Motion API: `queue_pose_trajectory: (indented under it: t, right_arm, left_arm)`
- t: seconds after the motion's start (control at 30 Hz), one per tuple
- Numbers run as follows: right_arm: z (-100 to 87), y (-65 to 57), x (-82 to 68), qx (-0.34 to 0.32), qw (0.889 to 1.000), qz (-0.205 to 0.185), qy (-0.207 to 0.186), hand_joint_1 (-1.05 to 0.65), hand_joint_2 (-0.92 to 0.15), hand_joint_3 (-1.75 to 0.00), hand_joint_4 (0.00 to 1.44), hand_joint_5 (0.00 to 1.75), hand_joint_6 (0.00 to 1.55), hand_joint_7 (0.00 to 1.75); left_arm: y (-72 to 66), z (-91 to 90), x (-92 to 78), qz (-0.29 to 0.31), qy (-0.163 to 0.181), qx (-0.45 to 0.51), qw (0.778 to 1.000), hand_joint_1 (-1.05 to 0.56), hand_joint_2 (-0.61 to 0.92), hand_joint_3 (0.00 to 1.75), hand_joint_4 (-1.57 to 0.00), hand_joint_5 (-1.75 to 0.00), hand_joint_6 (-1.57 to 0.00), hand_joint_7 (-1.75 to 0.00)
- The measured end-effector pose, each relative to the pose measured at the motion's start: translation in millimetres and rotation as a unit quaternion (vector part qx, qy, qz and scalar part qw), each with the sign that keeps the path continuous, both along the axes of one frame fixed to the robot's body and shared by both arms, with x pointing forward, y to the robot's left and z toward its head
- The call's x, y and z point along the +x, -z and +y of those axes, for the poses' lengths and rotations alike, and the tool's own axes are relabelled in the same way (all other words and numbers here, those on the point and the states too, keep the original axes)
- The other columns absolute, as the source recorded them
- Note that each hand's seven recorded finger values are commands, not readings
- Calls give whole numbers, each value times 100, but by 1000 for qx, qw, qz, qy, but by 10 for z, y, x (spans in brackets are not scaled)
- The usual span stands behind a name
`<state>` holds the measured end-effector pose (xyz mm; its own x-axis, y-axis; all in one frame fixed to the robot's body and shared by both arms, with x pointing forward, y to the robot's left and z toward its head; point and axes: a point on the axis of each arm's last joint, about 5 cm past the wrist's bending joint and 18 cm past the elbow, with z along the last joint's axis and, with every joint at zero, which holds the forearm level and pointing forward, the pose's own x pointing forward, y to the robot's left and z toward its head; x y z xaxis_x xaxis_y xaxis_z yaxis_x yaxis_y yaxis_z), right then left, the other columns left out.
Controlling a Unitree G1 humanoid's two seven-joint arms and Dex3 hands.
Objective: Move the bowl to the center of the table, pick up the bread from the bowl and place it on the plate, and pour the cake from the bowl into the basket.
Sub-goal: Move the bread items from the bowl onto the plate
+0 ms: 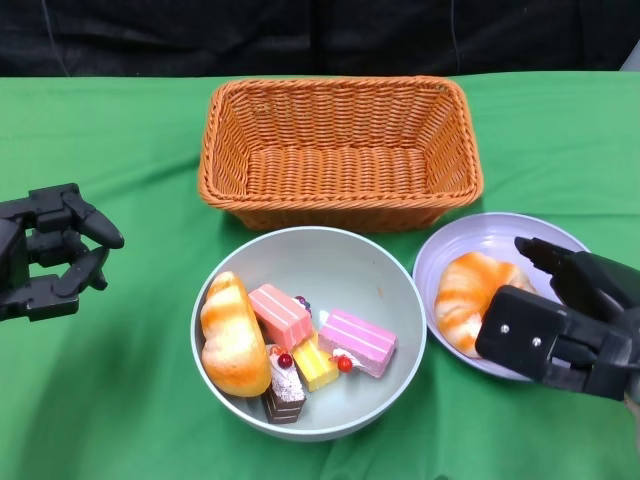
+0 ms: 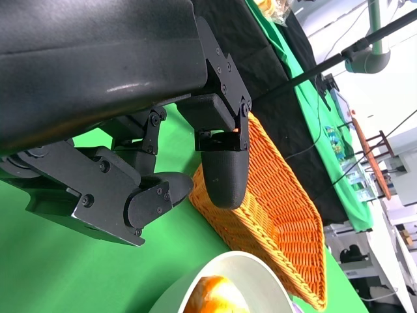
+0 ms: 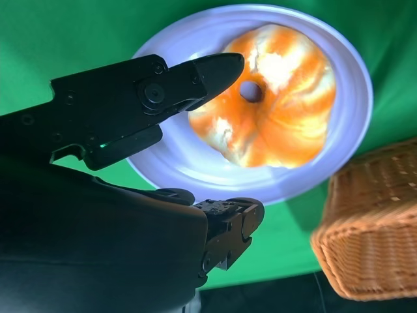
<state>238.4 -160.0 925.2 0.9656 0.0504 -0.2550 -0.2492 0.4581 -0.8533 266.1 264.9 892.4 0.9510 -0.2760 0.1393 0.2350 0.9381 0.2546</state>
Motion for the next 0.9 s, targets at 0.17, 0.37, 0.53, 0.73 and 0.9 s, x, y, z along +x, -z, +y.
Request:
queue_pose_trajectory:
  t: [0.17, 0.37, 0.53, 0.73, 0.9]
  right_arm:
    - [109, -246, -237, 48, 994, -85, -41, -69, -92, -7, 36, 13, 29, 5]
    - [288, -509, -465, 99, 975, -165, -111, -65, -92, -4, 57, 14, 44, 4]
    - [383, -625, -573, 119, 960, -195, -161, -66, -92, -4, 67, 13, 50, 4]
    - [491, -665, -640, 123, 941, -207, -237, -69, -92, -5, 69, 11, 53, 3]
    - [553, -630, -553, 112, 933, -204, -276, -69, -92, -5, 68, 9, 53, 2]
  left_arm:
    - [0, -13, 5, -1, 2, 0, 1000, 0, 67, 86, -70, -158, -74, -125]
    - [2, -27, 8, -1, 3, 2, 1000, 1, 66, 89, -70, -158, -74, -126]
    - [3, -32, 9, -3, 0, 3, 1000, -1, 64, 90, -71, -159, -74, -128]
    - [4, -43, 10, -3, 2, 7, 1000, 0, 65, 89, -70, -157, -73, -128]
    - [7, -47, 10, -3, 3, 6, 1000, -1, 65, 87, -71, -158, -73, -127]
